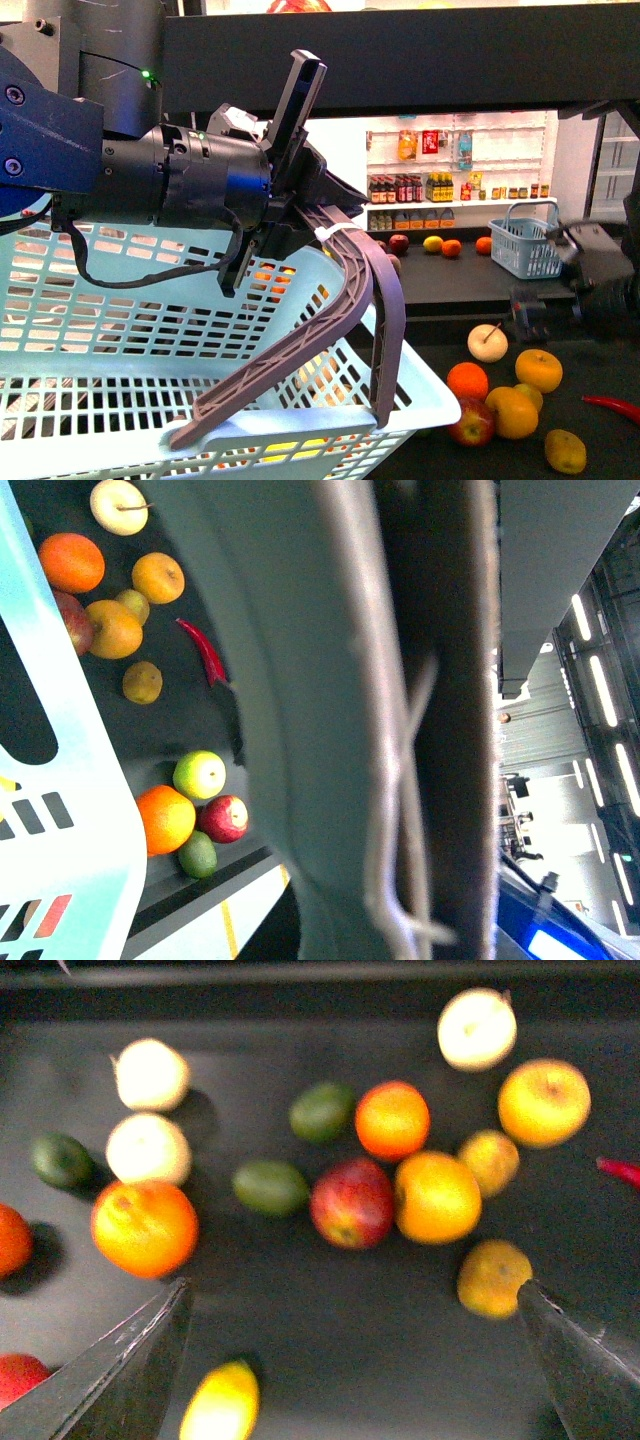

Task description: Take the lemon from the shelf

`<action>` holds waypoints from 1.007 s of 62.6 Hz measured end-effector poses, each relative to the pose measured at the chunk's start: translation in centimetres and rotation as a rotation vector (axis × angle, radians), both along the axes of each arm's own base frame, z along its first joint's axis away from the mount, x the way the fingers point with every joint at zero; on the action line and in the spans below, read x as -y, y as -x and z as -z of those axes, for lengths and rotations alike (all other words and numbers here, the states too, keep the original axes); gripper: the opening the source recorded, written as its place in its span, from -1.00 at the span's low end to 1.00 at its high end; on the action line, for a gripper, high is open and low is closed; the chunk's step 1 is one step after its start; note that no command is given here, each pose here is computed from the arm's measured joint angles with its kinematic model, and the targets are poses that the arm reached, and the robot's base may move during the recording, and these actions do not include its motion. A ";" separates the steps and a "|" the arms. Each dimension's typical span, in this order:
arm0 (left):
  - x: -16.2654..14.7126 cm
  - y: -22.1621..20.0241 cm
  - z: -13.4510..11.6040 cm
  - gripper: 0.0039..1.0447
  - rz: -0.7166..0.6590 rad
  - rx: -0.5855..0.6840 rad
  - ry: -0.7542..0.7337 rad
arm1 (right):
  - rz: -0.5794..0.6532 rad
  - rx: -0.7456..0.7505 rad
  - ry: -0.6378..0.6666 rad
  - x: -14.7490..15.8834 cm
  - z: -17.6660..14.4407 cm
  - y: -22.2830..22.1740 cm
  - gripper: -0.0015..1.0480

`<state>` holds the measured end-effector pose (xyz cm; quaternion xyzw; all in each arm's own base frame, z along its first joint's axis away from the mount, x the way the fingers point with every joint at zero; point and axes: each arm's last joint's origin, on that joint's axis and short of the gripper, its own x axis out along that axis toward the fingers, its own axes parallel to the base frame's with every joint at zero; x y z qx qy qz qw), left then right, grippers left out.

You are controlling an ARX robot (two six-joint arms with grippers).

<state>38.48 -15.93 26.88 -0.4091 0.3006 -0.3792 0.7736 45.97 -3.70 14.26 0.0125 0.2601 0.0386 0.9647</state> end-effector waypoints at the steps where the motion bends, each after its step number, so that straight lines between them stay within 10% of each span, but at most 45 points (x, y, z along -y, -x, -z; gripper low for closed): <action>1: 0.0 0.0 0.0 -0.88 0.000 0.000 0.000 | 0.004 -0.014 0.006 0.1 0.4 0.0 0.86; 63: 0.0 0.0 0.0 -0.88 -0.003 0.000 -0.001 | 0.012 -0.357 0.009 -11.2 18.3 -0.9 0.86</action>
